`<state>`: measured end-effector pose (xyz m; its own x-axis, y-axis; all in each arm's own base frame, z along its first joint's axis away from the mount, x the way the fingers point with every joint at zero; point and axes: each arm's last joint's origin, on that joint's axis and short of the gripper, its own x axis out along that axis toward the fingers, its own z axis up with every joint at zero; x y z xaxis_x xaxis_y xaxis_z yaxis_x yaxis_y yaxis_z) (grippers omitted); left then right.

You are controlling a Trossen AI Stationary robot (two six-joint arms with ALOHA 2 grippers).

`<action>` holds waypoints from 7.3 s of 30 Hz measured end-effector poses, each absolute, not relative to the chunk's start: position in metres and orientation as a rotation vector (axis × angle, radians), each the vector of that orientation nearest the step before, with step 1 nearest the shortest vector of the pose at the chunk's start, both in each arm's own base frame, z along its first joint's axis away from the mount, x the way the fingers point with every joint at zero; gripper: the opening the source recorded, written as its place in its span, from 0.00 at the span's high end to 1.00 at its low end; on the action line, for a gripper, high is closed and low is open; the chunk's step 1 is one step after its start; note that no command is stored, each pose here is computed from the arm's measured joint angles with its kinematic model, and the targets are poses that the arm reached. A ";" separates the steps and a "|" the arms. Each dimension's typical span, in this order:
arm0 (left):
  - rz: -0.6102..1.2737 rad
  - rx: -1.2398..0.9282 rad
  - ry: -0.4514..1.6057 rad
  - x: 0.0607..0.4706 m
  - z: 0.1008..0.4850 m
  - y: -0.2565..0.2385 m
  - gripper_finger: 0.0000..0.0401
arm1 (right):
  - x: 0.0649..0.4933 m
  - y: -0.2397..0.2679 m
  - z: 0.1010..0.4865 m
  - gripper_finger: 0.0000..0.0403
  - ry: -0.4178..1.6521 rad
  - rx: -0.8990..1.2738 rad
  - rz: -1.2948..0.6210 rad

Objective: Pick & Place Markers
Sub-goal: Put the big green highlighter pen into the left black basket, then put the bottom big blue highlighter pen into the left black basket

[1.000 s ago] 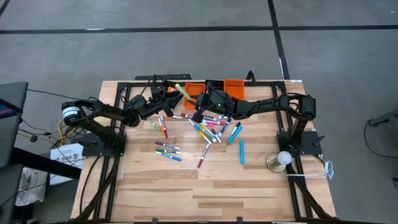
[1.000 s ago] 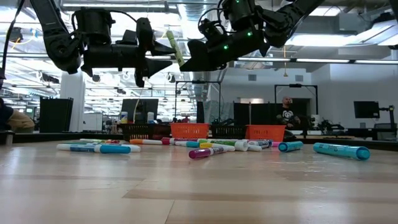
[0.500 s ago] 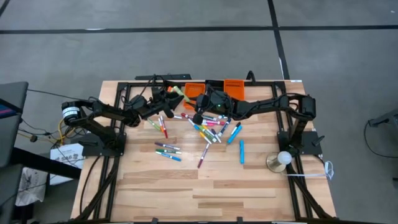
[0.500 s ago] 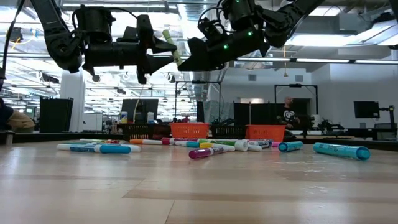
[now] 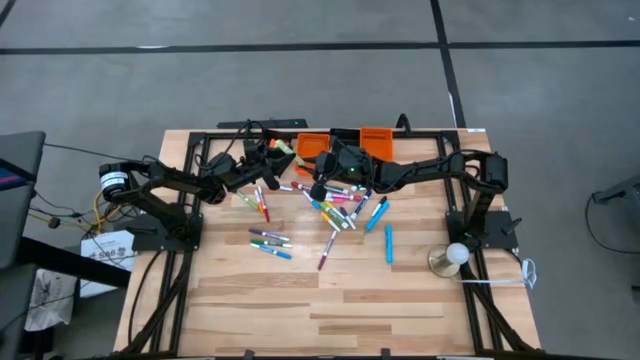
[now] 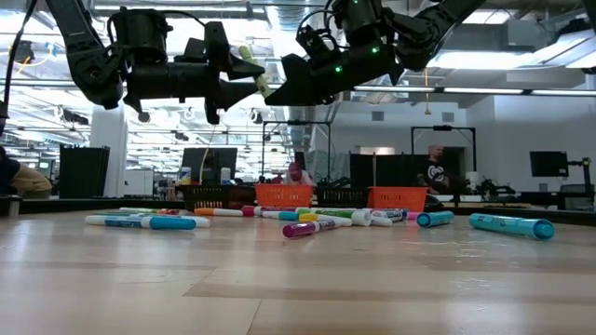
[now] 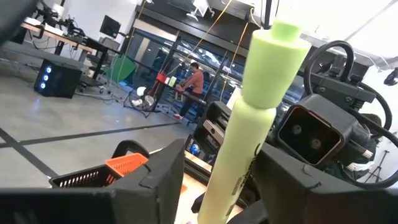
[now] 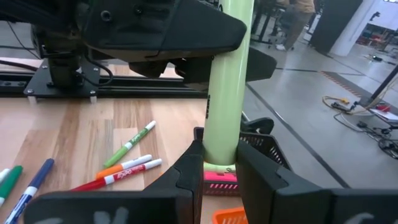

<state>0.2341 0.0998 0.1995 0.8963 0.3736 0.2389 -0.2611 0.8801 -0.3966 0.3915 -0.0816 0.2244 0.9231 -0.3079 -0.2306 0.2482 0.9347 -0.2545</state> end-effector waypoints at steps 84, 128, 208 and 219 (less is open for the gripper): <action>0.714 -0.584 0.566 0.194 0.186 0.200 0.81 | 0.380 -0.084 0.232 0.42 0.386 -0.348 -0.377; 0.666 -0.458 0.414 0.186 0.227 0.168 0.47 | 0.352 -0.089 0.258 0.42 0.496 -0.384 -0.534; 0.058 -0.382 -0.006 0.190 0.222 -0.020 0.49 | 0.197 0.058 0.114 0.42 0.989 0.606 -0.810; 0.058 -0.379 -0.014 0.190 0.223 -0.020 0.49 | 0.203 0.058 0.116 0.55 1.034 0.571 -0.809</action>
<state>0.1905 -0.0197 0.2228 0.9982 0.0591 0.0026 -0.0539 0.9273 -0.3705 0.2028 0.0580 0.1161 0.2759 -0.3117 -0.9092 0.8077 0.5880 0.0435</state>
